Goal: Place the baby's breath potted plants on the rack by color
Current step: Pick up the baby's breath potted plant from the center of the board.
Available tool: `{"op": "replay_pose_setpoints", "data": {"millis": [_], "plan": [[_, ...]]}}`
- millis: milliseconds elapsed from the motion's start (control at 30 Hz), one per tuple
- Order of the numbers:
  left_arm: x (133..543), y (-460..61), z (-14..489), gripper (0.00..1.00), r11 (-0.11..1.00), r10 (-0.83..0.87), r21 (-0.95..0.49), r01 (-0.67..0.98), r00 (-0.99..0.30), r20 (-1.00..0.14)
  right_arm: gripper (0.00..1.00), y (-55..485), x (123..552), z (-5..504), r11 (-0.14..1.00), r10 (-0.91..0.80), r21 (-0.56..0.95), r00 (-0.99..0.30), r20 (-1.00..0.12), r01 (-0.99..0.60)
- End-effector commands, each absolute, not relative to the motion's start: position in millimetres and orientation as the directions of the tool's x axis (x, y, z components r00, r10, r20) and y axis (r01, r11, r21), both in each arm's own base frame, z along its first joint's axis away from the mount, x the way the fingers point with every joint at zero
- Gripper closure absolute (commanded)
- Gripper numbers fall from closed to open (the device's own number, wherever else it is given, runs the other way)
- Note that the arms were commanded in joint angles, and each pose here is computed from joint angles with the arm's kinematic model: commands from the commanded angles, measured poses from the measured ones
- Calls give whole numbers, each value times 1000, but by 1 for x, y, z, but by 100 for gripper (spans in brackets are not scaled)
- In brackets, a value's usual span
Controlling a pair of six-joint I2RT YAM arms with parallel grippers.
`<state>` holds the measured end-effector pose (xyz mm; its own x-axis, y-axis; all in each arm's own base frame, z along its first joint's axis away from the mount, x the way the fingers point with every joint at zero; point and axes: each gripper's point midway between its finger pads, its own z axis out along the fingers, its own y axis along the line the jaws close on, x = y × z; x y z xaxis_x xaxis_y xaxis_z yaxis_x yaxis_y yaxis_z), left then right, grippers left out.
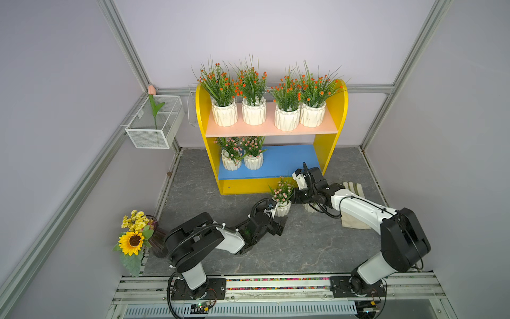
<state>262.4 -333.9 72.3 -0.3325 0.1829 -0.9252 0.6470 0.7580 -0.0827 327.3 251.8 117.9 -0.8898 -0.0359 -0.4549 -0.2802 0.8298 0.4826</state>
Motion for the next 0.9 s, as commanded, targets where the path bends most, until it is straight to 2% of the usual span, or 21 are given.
{"op": "replay_pose_setpoints", "data": {"millis": [0,533,833,867], "plan": [[272,-336,93,0,785,94,-81,614,-246,-965,93,265,326,147,769,0,551,-862,-507,-324],[270,-339,99,0,828,47,-12,560,-92,-995,93,278,304,148,737,4,592,-873,-487,-327],[273,-342,102,0,844,27,-13,536,-67,-997,93,279,294,144,732,7,601,-879,-476,-320],[273,-342,102,3,845,28,-10,535,-63,-998,93,279,294,143,731,8,603,-880,-475,-319]]}}
